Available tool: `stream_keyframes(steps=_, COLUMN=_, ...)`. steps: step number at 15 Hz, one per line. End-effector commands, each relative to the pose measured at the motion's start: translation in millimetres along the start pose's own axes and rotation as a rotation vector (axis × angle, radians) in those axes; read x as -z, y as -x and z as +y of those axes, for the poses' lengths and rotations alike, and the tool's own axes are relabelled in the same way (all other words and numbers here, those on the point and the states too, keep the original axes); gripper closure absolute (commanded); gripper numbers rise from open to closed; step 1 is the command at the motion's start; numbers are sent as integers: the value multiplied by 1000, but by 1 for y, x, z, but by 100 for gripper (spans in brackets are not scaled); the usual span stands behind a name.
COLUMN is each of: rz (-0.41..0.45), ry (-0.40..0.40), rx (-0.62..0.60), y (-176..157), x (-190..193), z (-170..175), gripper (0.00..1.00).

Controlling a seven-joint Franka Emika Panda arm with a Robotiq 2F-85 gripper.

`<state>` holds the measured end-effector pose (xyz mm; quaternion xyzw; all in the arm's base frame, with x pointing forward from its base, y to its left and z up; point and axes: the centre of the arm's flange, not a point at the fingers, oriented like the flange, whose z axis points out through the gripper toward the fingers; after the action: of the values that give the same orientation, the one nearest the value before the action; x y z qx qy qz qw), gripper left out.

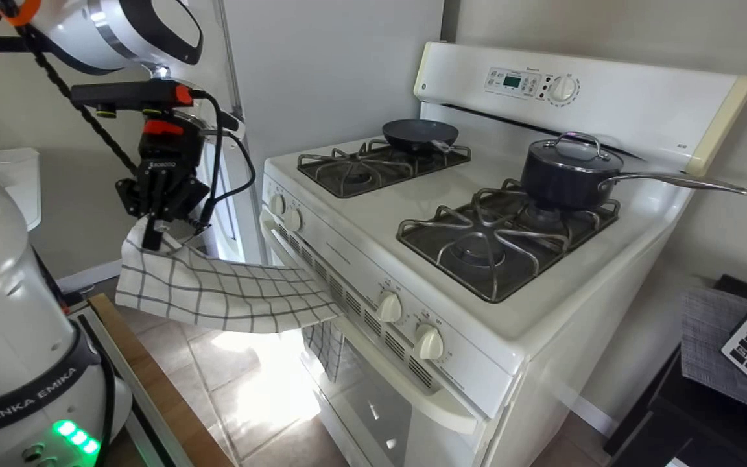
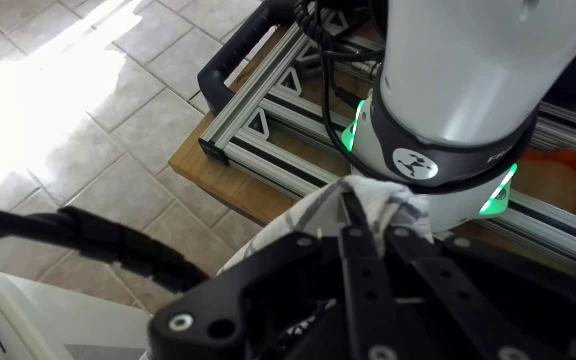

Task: Move the towel to the oven handle

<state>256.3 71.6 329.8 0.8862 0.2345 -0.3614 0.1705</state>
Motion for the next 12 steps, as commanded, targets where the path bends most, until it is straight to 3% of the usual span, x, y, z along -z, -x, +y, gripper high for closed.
stream_keyframes(steps=1, rz=-56, ry=11, rx=32, y=14, x=-70, z=-27, gripper=99)
stream_keyframes(steps=2, rz=-64, ry=17, rx=36, y=11, x=-72, z=-29, gripper=99)
stream_keyframes(steps=3, rz=-73, ry=22, rx=40, y=7, x=-75, z=-32, gripper=89)
stream_keyframes(steps=4, rz=-78, ry=29, rx=44, y=5, x=-77, z=-33, gripper=71)
stream_keyframes(steps=12, rz=-111, ry=51, rx=70, y=-7, x=-85, z=-44, gripper=11)
